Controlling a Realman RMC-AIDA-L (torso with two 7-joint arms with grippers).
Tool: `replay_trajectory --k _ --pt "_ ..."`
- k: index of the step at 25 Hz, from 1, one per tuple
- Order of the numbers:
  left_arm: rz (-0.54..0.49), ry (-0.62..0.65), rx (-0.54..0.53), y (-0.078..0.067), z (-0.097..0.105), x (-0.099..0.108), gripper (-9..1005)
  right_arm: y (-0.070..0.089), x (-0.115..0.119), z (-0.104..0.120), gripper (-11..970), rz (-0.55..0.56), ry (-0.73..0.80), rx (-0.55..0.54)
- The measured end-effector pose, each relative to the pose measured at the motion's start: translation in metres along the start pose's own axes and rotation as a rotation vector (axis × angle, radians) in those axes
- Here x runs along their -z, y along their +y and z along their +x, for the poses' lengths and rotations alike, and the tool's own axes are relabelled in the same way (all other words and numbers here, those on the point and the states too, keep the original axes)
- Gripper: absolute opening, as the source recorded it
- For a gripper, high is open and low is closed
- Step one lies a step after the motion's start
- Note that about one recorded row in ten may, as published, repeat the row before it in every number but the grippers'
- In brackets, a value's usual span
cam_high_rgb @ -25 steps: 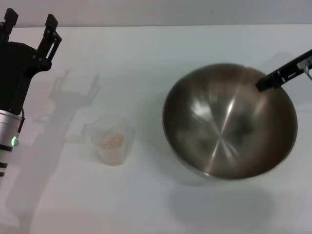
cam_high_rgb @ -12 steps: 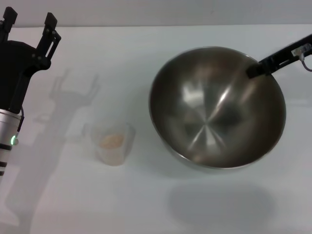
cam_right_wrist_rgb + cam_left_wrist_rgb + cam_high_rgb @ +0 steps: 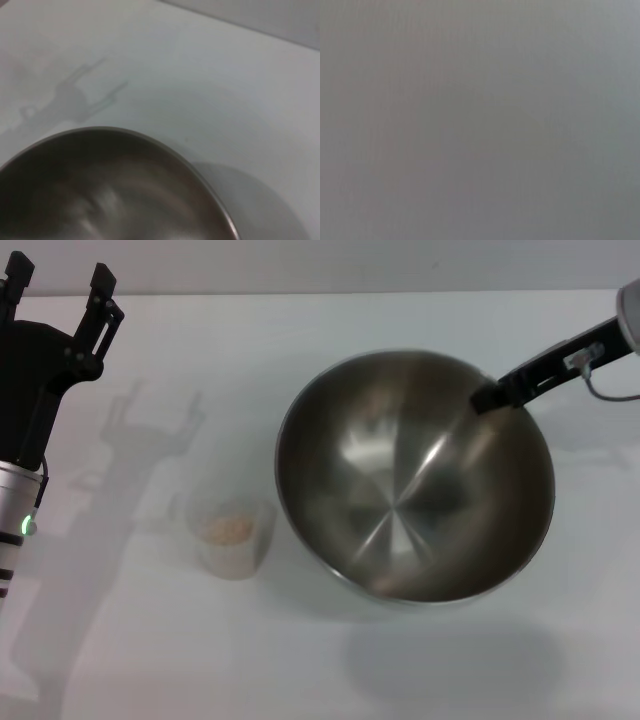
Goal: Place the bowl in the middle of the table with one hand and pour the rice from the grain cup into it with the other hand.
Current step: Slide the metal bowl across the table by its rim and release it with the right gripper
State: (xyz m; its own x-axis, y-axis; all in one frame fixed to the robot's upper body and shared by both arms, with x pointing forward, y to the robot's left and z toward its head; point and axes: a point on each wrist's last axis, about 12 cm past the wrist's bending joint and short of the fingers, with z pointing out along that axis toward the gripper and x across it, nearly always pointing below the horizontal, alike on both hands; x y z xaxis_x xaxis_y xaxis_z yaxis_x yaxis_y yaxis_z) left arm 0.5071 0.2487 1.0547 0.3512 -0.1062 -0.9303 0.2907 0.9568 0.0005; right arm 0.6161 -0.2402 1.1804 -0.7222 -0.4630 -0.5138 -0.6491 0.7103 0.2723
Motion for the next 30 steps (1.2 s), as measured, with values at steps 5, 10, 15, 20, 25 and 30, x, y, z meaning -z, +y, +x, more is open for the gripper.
replay_trajectory --k 5,10,15,20,25,30 --pt "-0.002 0.001 -0.002 0.001 0.0 0.0 813 0.0 -0.011 0.003 53 -0.02 0.018 -0.016" --pt "-0.002 0.002 -0.002 0.001 0.0 0.0 812 -0.002 -0.016 0.007 58 -0.027 0.029 -0.028" --pt "0.0 0.001 -0.001 0.0 0.0 0.0 812 -0.004 -0.02 0.01 63 -0.019 0.04 -0.041" --pt "0.002 0.001 0.002 -0.001 0.0 0.001 813 -0.005 -0.022 0.012 69 -0.003 0.055 -0.041" --pt "0.001 0.002 0.002 -0.001 0.0 0.001 813 -0.001 -0.026 0.012 74 -0.002 0.077 -0.02" --pt "0.003 0.0 0.003 -0.001 0.0 0.001 813 -0.001 -0.028 0.009 79 0.012 0.067 -0.016"
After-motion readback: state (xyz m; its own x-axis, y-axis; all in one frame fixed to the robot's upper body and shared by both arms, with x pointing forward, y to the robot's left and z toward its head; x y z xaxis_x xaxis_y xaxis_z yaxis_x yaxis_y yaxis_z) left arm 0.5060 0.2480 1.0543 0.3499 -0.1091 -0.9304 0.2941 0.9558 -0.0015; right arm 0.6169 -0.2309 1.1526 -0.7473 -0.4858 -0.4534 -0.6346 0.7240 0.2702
